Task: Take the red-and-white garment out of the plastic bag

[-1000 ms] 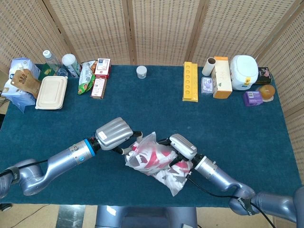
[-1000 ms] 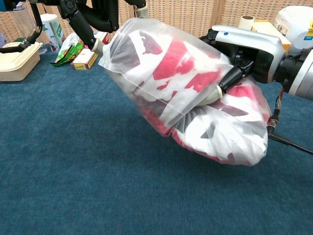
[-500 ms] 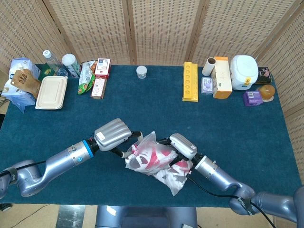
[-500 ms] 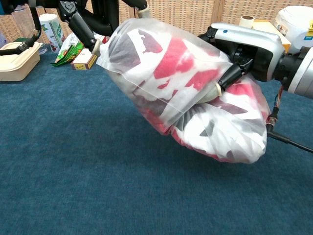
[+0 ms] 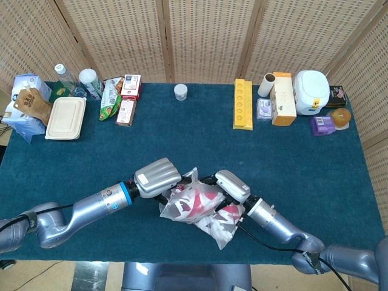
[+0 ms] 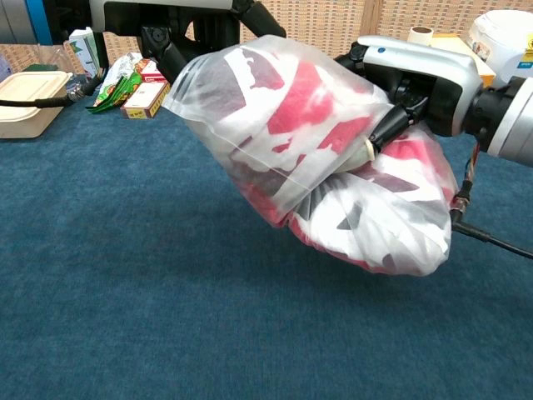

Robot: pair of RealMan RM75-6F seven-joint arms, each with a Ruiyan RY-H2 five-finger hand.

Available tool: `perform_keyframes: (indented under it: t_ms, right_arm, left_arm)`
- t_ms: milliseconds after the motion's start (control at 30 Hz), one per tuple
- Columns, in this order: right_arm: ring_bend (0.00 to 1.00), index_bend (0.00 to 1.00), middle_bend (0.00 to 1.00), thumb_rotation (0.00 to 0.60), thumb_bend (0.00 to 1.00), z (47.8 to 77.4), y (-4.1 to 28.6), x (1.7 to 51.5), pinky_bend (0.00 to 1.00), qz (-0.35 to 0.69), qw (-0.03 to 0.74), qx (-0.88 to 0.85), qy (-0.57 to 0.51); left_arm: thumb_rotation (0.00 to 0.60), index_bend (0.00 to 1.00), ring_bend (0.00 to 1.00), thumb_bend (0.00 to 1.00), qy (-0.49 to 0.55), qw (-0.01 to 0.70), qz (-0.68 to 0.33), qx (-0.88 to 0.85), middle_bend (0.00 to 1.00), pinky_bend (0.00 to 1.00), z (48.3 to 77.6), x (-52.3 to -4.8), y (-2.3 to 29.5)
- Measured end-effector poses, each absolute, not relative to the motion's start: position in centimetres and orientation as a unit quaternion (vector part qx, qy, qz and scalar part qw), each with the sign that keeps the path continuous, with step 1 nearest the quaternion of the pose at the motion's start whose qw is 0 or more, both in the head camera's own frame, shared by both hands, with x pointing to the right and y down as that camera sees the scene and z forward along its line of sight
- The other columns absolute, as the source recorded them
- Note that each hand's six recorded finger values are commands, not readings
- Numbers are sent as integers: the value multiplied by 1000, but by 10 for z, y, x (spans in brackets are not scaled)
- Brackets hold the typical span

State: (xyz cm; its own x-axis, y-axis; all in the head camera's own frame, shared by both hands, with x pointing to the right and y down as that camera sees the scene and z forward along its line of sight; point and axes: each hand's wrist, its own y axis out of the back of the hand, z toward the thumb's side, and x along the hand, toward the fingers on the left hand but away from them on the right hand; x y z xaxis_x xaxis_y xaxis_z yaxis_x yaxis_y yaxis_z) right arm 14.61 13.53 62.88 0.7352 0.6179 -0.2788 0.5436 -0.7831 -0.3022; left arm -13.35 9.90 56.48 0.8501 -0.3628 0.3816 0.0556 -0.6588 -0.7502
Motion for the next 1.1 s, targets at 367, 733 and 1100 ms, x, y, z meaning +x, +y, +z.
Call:
perform_keyframes:
  t_ms: [367,733,1100]
  right_arm:
    - [1000,938,994,600,158,630,135,151,1000,191,103,-924,-315]
    - [1000,938,994,600,158,638,139,143,1000,215,126,-925,-288]
    - [1000,937,994,600,158,641,139,142,1000,225,132,-922,-285]
  left_arm:
    - [558,564,1000,568,105,407,-268,-867,1000,1000,563,-141,91]
    - [553,564,1000,559,111,383,-294,-869,1000,1000,575,-159,87]
    - [578,617,1000,560,124,343,-295,-883,1000,1000,578,-162,85]
